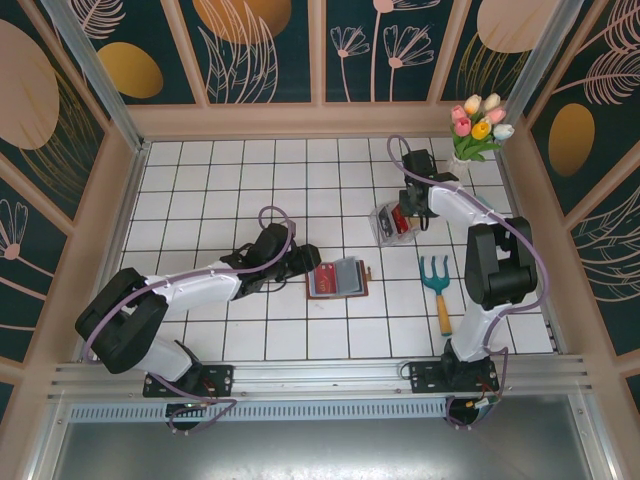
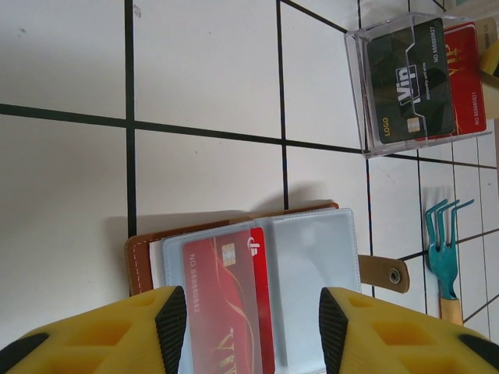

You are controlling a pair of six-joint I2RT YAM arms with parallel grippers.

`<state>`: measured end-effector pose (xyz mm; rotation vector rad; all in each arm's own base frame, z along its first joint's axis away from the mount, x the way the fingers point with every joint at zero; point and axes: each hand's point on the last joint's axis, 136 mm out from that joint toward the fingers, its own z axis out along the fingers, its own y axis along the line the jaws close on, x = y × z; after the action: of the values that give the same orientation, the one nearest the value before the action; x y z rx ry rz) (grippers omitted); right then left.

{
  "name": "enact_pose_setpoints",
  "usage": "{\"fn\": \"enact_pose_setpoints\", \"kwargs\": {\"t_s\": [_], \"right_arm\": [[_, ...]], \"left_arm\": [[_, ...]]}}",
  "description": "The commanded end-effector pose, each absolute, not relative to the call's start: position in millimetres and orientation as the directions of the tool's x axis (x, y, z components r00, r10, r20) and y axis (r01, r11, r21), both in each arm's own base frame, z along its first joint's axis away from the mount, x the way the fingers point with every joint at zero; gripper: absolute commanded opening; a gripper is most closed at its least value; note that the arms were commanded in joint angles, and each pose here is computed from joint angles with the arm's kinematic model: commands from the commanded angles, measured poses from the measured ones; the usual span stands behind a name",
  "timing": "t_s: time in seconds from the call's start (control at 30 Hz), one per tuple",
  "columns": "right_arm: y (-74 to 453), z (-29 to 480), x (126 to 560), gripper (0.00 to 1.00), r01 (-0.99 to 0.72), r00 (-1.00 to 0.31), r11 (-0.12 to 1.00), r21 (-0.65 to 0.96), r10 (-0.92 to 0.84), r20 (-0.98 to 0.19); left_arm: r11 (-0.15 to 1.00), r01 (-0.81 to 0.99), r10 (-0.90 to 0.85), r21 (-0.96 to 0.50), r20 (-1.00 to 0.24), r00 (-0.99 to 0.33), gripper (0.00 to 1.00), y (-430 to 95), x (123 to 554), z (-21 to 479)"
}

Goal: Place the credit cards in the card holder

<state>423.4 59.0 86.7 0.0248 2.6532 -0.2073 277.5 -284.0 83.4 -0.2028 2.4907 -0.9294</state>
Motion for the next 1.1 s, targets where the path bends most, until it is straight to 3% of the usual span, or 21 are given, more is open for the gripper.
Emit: {"fn": "enact_pose_setpoints", "kwargs": {"t_s": [0.0, 0.43, 0.8, 0.87, 1.07], "right_arm": [[48, 103, 420, 0.47, 0.062, -0.882, 0.976, -0.21, -0.045, -0.47], [44, 111, 419, 0.41, 0.078, -0.873, 0.97, -0.231, -0.045, -0.485], [41, 111, 418, 0.27, 0.081, -0.874, 0.968, -0.239, -0.046, -0.484], [42, 112, 418, 0.19, 0.08, -0.873, 0.968, -0.238, -0.047, -0.486], [39, 119, 418, 0.17, 0.094, -0.865, 0.965, -0.244, -0.042, -0.501]], "left_arm": [[0.76, 0.049, -0.277, -0.648, -0.39, -0.878, 0.51, -289, 280, 91], [0.758, 0.045, -0.277, -0.651, -0.384, -0.881, 0.51, -289, 279, 90], [0.759, 0.043, -0.272, -0.649, -0.377, -0.886, 0.51, -289, 278, 87], [0.759, 0.042, -0.272, -0.649, -0.376, -0.886, 0.51, -289, 277, 86], [0.758, 0.043, -0.273, -0.651, -0.376, -0.886, 0.51, -289, 278, 87]]}}
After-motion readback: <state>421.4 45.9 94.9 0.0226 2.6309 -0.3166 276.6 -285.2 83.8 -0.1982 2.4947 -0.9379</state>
